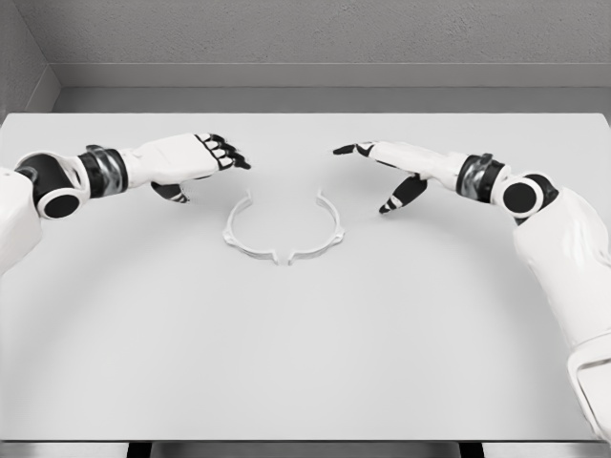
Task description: Assemble PVC drainage pipe clamps
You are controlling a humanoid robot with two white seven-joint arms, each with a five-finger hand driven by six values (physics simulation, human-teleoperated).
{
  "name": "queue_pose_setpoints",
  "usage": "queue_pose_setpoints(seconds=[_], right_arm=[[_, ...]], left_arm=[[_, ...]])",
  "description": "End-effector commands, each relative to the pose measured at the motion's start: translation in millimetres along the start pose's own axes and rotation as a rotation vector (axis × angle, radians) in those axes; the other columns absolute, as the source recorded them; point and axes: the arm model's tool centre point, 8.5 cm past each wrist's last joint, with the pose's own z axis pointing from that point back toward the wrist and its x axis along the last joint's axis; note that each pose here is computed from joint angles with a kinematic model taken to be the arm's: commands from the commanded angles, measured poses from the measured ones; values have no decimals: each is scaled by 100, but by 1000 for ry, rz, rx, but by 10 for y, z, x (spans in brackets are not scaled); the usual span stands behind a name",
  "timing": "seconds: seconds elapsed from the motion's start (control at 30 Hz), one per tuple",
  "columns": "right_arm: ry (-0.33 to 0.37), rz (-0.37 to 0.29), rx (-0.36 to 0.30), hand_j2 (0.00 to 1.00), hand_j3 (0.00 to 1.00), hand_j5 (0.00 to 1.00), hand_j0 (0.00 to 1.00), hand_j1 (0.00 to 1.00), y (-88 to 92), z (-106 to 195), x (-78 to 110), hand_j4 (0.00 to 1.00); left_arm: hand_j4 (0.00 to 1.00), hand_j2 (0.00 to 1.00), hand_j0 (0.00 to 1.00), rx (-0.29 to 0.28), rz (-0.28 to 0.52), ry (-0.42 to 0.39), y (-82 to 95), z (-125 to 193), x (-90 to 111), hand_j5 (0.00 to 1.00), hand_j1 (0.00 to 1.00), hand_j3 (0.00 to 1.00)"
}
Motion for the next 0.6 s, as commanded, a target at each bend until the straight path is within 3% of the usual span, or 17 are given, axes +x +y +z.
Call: queue_pose_setpoints(seconds=[0.0, 0.1, 0.23, 0.37, 0.43, 0.5, 0.57], right_arm=[[23, -4, -28, 100, 100, 100, 100, 100, -93, 140, -88, 100], [-3, 14, -32, 100, 100, 100, 100, 100, -72, 121, -2, 100], [-62, 62, -37, 100, 100, 100, 100, 100, -11, 96, 212, 100], [-86, 74, -35, 100, 100, 100, 100, 100, 10, 43, 303, 100], [-91, 77, -18, 100, 100, 100, 100, 100, 59, 10, 323, 100], [-111, 66, 14, 100, 100, 100, 100, 100, 223, -93, 387, 100], [-122, 64, 21, 100, 100, 100, 100, 100, 259, -137, 424, 100]], left_arm=[[100, 100, 100, -48, 0, 88, -131, 399, -311, 100, 100, 100], [100, 100, 100, -23, 8, 132, -61, 633, -459, 100, 100, 100], [100, 100, 100, -17, 22, 135, -72, 678, -472, 100, 100, 100], [100, 100, 100, 20, 39, 122, 27, 778, -460, 100, 100, 100], [100, 100, 100, 34, 32, 125, 83, 825, -470, 100, 100, 100], [100, 100, 100, 48, 35, 114, 130, 837, -444, 100, 100, 100], [100, 100, 100, -9, 106, 102, 1, 892, -436, 100, 100, 100]])
